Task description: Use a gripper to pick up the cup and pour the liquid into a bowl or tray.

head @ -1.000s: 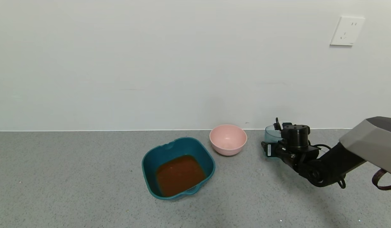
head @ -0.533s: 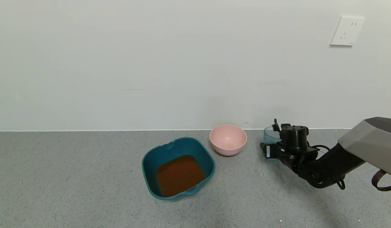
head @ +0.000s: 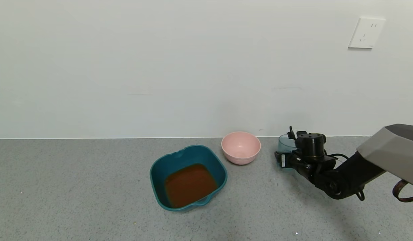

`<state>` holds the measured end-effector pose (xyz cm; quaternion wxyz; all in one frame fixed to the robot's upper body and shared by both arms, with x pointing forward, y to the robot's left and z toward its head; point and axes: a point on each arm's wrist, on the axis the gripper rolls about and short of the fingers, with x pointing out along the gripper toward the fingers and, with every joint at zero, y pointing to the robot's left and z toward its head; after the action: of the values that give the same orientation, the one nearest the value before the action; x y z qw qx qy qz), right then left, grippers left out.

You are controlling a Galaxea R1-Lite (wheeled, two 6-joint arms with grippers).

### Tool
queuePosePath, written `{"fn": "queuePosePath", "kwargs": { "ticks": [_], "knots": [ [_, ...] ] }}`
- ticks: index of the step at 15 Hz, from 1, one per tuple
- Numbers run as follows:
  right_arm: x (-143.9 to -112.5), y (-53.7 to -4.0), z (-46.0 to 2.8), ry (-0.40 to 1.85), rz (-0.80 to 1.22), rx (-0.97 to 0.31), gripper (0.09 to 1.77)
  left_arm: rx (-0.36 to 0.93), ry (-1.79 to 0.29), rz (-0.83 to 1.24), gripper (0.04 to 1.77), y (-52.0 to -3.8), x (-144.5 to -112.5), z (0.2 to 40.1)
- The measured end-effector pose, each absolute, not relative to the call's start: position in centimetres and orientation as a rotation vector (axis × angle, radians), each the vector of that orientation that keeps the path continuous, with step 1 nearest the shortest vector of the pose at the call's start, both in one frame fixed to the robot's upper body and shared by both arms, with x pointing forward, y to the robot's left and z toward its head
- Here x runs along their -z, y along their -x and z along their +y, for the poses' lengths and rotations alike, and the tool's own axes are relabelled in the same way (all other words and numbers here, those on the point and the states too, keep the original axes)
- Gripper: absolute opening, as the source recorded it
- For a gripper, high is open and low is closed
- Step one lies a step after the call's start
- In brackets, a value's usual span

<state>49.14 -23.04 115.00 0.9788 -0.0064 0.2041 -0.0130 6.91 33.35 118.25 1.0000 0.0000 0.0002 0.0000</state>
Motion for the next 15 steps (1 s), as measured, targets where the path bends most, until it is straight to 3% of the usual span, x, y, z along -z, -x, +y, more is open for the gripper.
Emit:
{"fn": "queuePosePath", "kwargs": {
  "ticks": [9,15],
  "knots": [
    [-115.7,-48.5,-23.3,0.024,0.457,0.030,1.63,0.000,0.000,0.000,1.72,-6.9,-118.2,33.4],
    [-120.2,-44.3,-24.3,0.026,0.521,-0.019,1.67,0.000,0.000,0.000,1.72,-6.9,-118.2,33.4]
  ]
}}
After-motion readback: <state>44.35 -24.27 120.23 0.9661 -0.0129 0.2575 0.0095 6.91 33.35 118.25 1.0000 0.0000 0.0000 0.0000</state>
